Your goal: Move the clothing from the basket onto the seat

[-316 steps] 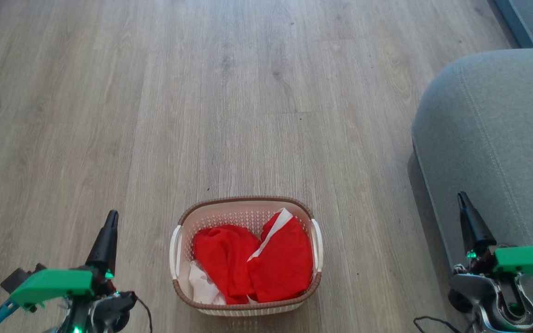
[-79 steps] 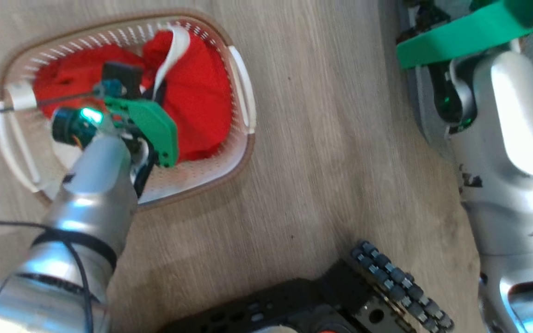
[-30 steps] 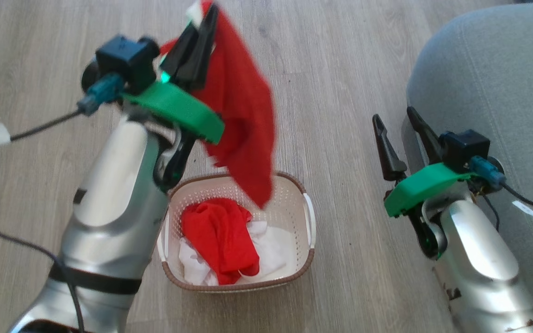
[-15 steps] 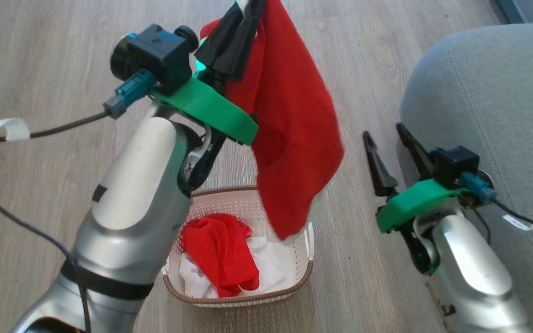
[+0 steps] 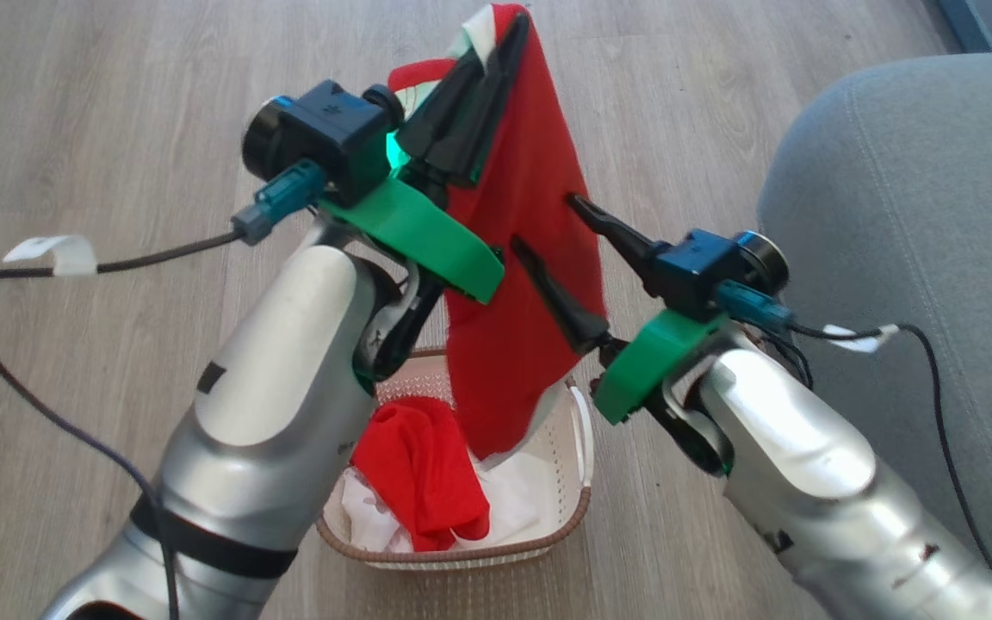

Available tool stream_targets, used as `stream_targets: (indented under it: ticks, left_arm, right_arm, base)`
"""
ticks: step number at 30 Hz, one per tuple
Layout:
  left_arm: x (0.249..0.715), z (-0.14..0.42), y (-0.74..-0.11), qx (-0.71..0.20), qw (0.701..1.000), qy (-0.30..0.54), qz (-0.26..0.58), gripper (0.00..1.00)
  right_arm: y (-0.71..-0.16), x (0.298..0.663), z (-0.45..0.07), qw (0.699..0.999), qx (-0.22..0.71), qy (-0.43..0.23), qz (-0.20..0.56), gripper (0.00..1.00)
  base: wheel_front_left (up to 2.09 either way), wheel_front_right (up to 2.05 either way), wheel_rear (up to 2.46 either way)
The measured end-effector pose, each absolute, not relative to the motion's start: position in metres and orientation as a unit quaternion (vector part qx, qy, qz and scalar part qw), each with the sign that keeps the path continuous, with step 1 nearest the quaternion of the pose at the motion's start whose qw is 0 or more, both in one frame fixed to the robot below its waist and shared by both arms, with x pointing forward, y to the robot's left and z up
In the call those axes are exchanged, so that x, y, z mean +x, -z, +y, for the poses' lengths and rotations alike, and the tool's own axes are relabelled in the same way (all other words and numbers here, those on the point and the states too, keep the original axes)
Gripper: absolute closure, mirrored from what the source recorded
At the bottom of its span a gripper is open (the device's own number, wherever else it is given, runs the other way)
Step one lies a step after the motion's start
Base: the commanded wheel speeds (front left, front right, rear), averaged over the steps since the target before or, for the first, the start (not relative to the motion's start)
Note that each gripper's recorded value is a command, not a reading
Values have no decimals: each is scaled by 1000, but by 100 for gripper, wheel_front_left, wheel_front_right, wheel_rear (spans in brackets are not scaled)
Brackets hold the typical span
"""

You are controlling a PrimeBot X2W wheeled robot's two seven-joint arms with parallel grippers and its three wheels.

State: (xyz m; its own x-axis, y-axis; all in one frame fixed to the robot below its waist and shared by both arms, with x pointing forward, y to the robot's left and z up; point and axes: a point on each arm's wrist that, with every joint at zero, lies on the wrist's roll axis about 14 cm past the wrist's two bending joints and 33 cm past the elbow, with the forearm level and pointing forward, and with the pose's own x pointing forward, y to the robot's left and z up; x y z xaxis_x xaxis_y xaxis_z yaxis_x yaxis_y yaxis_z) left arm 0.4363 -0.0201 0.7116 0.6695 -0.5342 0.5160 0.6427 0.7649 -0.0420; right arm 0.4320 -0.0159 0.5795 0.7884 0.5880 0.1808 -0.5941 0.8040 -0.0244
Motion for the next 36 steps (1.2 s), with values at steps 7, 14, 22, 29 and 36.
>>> stream_targets:
  ticks: [7,14,22,29,36]
  left_arm:
    - [430,-25,-706,-114,905,337,-234,100]
    - [421,-27,-699,-120,904,346,-220,100]
    - [422,-22,-690,-122,909,340,-208,100]
    - [424,-25,-687,-124,909,342,-203,100]
    - [429,-29,-679,-126,911,344,-191,100]
  right_arm:
    - [-541,443,-5,943,-35,-330,-20,0]
    - [-533,456,10,941,-39,-336,4,0]
    - [-537,463,20,940,-20,-340,1,100]
    - [-539,468,10,947,-3,-321,0,100]
    - [-554,470,0,951,10,-307,-27,100]
  base:
    - [0,0,0]
    - [0,0,0]
    - [0,0,0]
    - [0,0,0]
    - [0,0,0]
